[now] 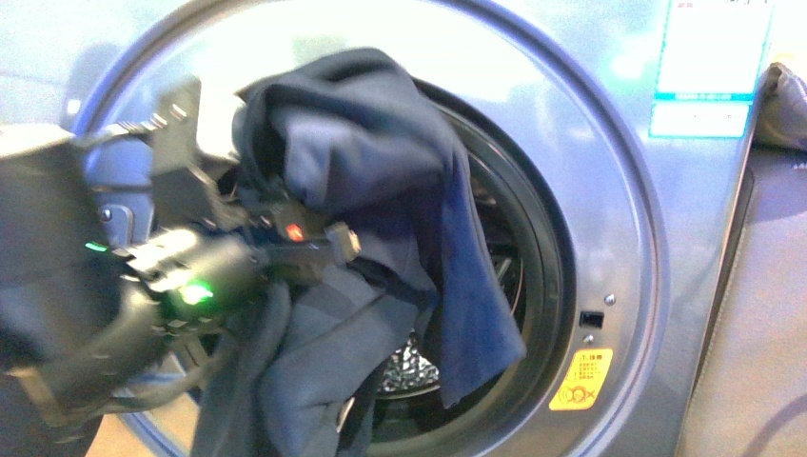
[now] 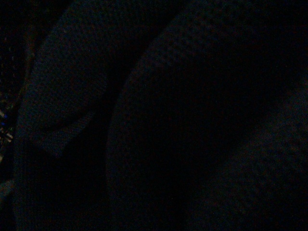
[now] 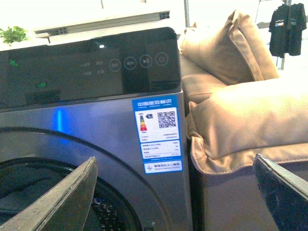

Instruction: Put clothes into washing machine

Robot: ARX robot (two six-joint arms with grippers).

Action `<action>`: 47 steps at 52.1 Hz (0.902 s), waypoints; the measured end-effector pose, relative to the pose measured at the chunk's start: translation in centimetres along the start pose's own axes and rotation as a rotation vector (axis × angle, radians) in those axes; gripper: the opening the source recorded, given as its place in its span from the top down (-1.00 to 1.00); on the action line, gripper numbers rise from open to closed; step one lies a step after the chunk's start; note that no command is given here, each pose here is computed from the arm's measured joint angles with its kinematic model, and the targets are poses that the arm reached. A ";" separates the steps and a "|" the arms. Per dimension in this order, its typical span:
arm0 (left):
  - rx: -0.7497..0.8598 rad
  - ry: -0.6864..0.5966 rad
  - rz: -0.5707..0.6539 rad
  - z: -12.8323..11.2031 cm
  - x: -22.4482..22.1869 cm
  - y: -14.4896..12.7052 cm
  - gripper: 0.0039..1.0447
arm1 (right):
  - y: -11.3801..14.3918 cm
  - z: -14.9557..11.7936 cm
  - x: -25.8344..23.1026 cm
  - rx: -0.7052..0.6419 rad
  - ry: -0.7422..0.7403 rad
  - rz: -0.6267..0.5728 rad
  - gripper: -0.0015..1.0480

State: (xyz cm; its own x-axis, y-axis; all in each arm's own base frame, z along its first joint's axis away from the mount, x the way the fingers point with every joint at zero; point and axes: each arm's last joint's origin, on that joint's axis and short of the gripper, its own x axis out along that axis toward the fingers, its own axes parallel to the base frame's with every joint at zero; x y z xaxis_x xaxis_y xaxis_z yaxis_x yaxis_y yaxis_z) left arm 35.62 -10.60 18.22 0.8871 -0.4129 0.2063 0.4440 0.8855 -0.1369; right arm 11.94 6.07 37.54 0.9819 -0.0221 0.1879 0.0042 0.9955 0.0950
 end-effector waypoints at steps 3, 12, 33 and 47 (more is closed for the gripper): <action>0.002 0.022 0.013 -0.6 0.4 0.2 0.76 | -0.4 -0.4 -0.6 0.001 -0.004 -0.016 -0.85; 0.007 0.069 0.065 -2.0 2.1 0.9 0.76 | -0.6 -2.1 -2.6 -0.053 0.090 0.024 -0.62; 0.013 0.088 0.139 -3.8 6.1 1.8 0.76 | -4.6 -10.6 -4.3 -0.102 0.187 0.036 0.62; 0.028 0.097 0.193 -5.4 8.8 2.6 0.76 | -6.0 -13.9 -4.9 -0.105 0.192 0.026 0.95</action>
State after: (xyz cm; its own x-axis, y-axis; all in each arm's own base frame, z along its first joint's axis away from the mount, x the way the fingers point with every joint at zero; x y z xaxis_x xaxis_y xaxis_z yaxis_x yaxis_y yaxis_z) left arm 45.27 -13.03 14.48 0.9638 -0.2529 0.0844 0.2627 0.9550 -0.1379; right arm 9.76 1.47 22.47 0.9999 0.0122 -0.0021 -0.0122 0.9999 -0.0113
